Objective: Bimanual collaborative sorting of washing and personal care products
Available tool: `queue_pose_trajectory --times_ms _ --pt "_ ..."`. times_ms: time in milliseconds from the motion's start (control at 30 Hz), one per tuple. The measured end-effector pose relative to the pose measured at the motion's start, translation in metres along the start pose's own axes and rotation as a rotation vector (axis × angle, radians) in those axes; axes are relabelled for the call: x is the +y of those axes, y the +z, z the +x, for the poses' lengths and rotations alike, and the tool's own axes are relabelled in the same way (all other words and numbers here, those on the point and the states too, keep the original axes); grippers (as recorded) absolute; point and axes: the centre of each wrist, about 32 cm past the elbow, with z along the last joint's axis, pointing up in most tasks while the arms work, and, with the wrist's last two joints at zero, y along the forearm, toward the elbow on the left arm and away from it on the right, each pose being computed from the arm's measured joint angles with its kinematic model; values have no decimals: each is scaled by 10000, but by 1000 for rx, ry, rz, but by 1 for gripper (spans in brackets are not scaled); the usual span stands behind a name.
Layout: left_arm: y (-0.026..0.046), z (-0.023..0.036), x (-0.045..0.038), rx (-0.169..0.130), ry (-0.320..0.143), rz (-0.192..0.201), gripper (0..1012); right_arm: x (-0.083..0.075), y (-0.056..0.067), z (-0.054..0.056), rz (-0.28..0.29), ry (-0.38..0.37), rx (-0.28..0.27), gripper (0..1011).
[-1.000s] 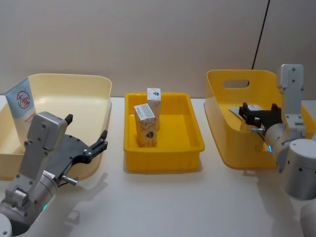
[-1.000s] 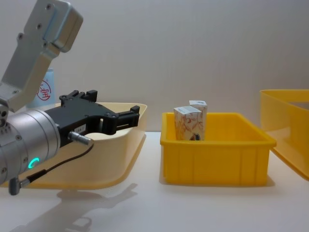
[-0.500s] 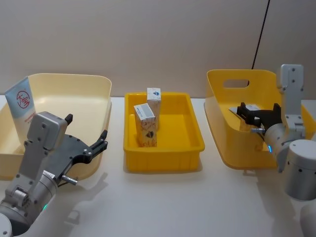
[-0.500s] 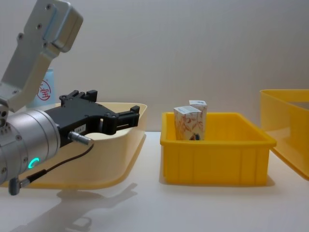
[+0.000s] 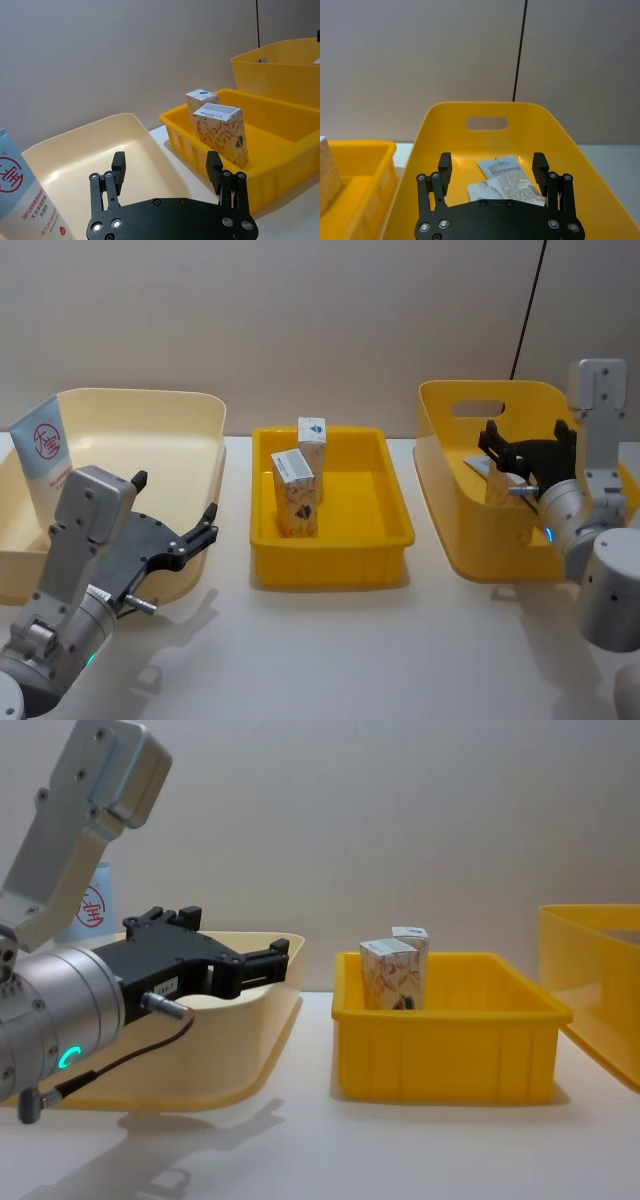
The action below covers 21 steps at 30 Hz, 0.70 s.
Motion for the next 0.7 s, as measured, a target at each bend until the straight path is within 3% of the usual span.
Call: queue_pose_trajectory --times_ms 267,700 --pt "0 0 0 0 0 0 1003 -52 15 9 101 39 -4 1001" --pt "0 0 0 0 0 0 1003 -152 -73 -1 115 83 -10 1001"
